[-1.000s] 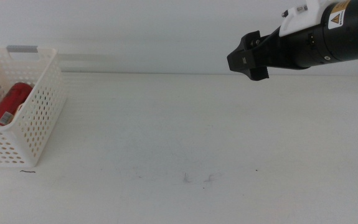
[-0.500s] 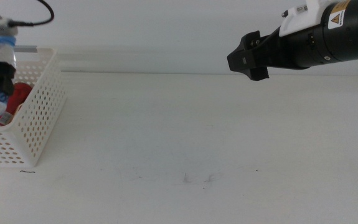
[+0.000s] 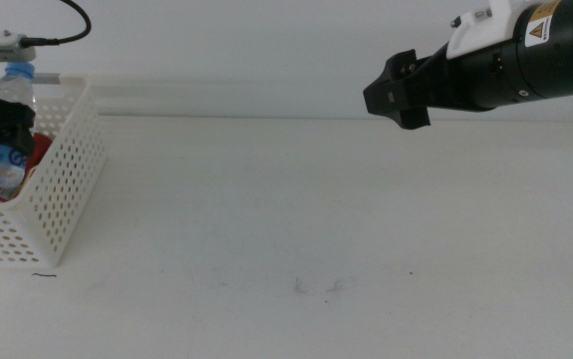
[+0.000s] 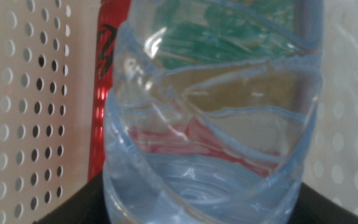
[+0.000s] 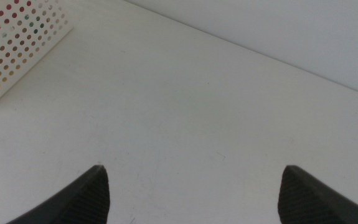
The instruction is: Use arms to grab the bottles and put them into the dustbin to the left of the table.
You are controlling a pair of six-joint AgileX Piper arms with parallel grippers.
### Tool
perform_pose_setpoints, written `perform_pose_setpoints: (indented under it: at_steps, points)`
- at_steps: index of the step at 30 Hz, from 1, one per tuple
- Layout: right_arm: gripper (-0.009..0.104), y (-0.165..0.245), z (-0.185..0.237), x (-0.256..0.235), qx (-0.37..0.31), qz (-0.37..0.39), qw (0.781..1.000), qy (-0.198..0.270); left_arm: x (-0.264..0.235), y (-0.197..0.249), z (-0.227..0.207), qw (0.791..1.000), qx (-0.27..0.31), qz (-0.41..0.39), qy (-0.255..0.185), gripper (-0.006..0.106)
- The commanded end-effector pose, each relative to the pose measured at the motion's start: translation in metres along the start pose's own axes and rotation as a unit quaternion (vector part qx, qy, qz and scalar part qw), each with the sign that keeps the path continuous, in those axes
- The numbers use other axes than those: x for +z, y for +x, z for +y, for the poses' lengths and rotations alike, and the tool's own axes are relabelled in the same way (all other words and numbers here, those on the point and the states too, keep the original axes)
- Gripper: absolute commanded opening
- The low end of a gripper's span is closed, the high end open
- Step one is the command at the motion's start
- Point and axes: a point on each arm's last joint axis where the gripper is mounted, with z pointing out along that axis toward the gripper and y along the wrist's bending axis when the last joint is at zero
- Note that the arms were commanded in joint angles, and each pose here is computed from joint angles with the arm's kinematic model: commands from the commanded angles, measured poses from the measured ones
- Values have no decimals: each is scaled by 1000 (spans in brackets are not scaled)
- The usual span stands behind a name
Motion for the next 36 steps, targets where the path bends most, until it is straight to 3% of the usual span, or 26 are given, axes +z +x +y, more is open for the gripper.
perform_pose_setpoints:
  at_steps: [1,3,8,9,19,25,30,36]
  points:
    - [78,-1,0,-3,1,-7,1000,0,-11,-6,-1,1000,-14,-25,-4,23]
    - [78,-1,0,-3,1,-7,1000,0,-11,-6,-1,1000,-17,-25,-5,39]
    - [78,-1,0,-3,1,-7,1000,0,-7,-3,1,1000,-11,-10,-10,91]
    - [78,-1,0,-3,1,-7,1000,0,-7,-2,1,1000,-13,-7,-9,94]
    - [78,-1,0,-3,1,-7,1000,0,-73,10,-27,999,-21,-24,34,94]
    - [78,-1,0,-3,1,-7,1000,0,-146,37,-67,988,3,-134,73,94]
    - [78,-1,0,-3,1,-7,1000,0,-202,78,-103,970,62,-223,77,94]
    - [78,-1,0,-3,1,-7,1000,0,-253,135,-120,944,90,-308,80,94]
